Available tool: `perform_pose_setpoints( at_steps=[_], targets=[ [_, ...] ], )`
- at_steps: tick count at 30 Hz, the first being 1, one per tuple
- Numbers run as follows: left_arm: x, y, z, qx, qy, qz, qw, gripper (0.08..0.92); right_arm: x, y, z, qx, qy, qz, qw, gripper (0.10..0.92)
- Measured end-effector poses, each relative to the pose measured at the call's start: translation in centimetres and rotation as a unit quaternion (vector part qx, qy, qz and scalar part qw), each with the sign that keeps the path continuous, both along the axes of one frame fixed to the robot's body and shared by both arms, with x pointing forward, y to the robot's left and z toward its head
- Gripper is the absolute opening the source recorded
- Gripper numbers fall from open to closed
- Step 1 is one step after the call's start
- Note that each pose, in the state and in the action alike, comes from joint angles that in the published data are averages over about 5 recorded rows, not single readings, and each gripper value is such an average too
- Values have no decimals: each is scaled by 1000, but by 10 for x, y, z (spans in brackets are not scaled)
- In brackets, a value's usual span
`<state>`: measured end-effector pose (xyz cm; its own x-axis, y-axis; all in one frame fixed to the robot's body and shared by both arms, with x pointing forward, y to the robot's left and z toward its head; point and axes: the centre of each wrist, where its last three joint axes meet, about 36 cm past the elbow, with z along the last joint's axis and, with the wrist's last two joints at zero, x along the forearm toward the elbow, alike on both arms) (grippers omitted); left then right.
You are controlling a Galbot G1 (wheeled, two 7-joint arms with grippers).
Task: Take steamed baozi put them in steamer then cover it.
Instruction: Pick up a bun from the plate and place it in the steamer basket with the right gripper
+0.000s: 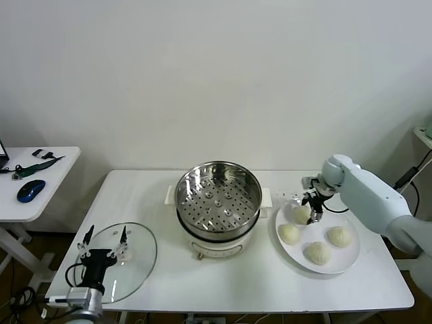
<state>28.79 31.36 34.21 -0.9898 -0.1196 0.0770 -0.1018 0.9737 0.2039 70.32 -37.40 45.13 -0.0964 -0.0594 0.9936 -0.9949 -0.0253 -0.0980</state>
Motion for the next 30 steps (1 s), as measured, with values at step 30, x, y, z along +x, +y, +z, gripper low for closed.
perform_pose_setpoints(
  at_steps=[30],
  targets=[
    [-9,-8,3,-6,2,-6,1000,823,26,186,252,-81,-95,402,907,679]
  ],
)
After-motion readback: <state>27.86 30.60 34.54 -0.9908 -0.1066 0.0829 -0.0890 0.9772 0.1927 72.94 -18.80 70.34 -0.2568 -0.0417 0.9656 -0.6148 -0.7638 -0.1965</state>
